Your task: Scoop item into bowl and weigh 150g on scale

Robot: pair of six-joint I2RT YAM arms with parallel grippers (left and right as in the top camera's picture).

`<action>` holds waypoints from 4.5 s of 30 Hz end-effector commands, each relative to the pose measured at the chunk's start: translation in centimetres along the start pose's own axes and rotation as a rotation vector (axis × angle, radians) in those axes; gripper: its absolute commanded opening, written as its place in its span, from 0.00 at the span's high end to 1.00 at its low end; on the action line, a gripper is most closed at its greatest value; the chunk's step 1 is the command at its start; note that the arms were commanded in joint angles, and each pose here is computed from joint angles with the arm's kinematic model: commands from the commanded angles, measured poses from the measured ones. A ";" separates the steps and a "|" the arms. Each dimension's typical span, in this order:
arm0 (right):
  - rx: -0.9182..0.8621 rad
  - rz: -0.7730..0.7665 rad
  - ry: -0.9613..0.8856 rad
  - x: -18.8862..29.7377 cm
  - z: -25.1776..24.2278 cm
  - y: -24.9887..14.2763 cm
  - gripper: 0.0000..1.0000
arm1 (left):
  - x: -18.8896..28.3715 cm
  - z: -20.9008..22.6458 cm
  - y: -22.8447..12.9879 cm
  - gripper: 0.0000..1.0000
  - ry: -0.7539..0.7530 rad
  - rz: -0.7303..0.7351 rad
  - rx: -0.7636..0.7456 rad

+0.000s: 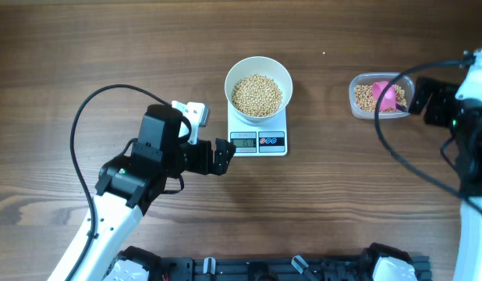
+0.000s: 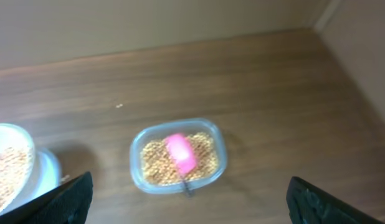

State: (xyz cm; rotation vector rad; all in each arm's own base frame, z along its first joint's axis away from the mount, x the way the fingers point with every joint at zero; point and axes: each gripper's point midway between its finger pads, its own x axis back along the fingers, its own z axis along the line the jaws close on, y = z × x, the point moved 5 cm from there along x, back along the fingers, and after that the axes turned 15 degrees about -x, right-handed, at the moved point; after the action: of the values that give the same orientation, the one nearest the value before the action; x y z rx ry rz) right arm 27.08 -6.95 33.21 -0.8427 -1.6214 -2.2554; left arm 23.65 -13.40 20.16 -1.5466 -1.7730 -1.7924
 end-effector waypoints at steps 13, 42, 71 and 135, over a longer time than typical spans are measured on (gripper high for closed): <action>-0.207 0.046 0.066 7.7 1.0 -4.1 0.00 | -0.1 -0.1 -0.1 0.00 -0.006 0.002 -0.019; -0.014 0.145 0.289 9.7 5.9 -6.9 0.00 | -0.1 -0.1 -0.1 0.00 -0.007 0.002 -0.019; 0.226 -0.363 0.425 2.2 4.6 -14.2 0.00 | -0.1 -0.1 -0.1 0.00 -0.007 0.002 -0.019; 0.303 -0.559 0.400 -1.7 2.7 -19.4 0.00 | -0.1 -0.1 -0.1 0.00 -0.006 0.002 -0.019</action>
State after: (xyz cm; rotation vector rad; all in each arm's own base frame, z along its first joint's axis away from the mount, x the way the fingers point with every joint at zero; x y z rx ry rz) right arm 19.57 2.33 17.66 0.1600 -2.0563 -2.2118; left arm 23.65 -13.40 20.16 -1.5468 -1.7727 -1.7921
